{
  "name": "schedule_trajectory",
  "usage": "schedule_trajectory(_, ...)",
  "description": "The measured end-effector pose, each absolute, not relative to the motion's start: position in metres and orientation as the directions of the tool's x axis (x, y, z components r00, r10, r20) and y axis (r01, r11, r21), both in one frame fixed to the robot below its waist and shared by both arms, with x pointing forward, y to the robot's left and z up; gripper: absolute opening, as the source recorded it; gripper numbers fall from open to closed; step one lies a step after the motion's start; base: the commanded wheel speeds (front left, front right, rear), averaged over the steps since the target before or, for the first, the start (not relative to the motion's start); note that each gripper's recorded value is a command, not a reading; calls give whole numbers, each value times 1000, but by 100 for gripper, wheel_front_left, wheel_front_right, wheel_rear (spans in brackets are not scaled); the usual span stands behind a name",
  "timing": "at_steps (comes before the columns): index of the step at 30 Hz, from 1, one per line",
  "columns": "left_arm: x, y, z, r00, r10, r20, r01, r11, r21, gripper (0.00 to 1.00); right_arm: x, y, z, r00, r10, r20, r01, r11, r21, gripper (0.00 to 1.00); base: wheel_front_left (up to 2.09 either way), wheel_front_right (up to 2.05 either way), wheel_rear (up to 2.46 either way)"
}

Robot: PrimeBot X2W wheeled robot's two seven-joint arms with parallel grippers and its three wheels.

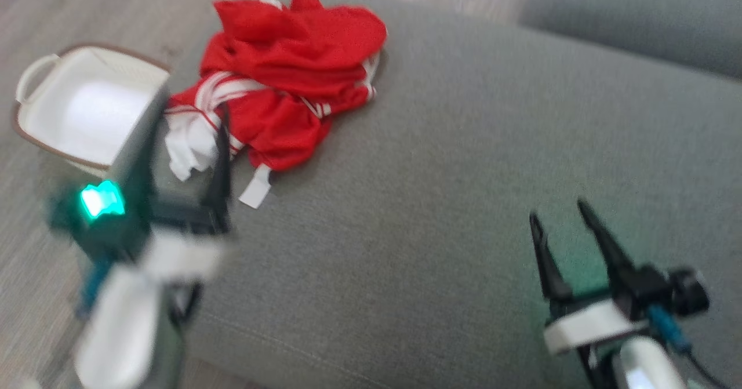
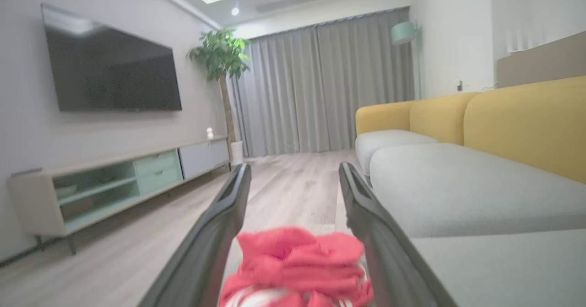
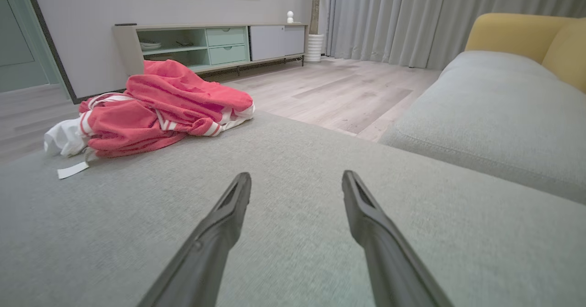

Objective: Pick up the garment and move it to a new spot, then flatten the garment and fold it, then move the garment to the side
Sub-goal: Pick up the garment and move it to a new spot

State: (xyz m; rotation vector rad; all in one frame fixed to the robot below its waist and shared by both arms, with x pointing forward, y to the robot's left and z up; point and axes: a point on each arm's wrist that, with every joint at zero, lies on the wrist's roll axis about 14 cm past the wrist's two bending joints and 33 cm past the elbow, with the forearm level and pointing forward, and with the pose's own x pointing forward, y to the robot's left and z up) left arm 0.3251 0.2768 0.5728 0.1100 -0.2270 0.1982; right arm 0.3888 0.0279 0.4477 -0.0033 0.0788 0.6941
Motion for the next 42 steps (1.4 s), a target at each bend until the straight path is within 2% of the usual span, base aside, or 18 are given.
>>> schedule_trajectory(5, 398, 285, 649, 920, 49, 388, -152, 959, 239, 100, 427, 32, 451, 757, 653, -25, -654, 756, -37, 100, 0, 0, 0)
schedule_trajectory(7, 429, 282, 664, 920, -16, 393, -118, 942, 314, 100, 440, 32, 451, 753, 658, -9, -657, 752, -56, 100, 0, 0, 0)
schedule_trajectory(10, 476, 276, 663, 935, -82, 345, -49, 934, 355, 100, 458, 28, 455, 764, 644, 25, -641, 764, -72, 100, 0, 0, 0)
schedule_trajectory(14, 536, 286, 618, 993, -54, 107, 11, 928, 373, 100, 476, 13, 454, 784, 619, 44, -613, 784, -101, 100, 0, 0, 0)
schedule_trajectory(18, 574, 309, 561, 983, 45, -176, 22, 932, 362, 100, 481, -6, 437, 805, 593, 12, -587, 800, -120, 100, 0, 0, 0)
schedule_trajectory(21, 583, 317, 509, 919, 93, -384, 43, 943, 330, 100, 484, -21, 425, 824, 566, -13, -563, 817, -125, 100, 0, 0, 0)
schedule_trajectory(24, 577, 318, 454, 820, 114, -560, 61, 957, 285, 100, 486, -32, 412, 837, 545, -40, -545, 829, -127, 100, 0, 0, 0)
schedule_trajectory(27, 565, 326, 405, 713, 140, -688, 48, 968, 246, 100, 489, -41, 401, 848, 526, -57, -529, 839, -125, 100, 0, 0, 0)
schedule_trajectory(31, 552, 331, 372, 630, 154, -761, 38, 973, 229, 100, 495, -45, 399, 855, 517, -50, -519, 845, -132, 100, 0, 0, 0)
schedule_trajectory(32, 550, 331, 367, 620, 152, -770, 32, 975, 219, 95, 496, -45, 398, 855, 516, -48, -517, 846, -132, 100, 0, 0, 0)
schedule_trajectory(33, 549, 330, 364, 615, 148, -775, 30, 977, 210, 0, 497, -45, 398, 855, 516, -48, -517, 846, -132, 100, 0, 0, 0)
schedule_trajectory(42, 580, 315, 431, 842, 73, -534, 101, 952, 290, 0, 495, -42, 416, 855, 518, -22, -515, 844, -149, 100, 0, 0, 0)
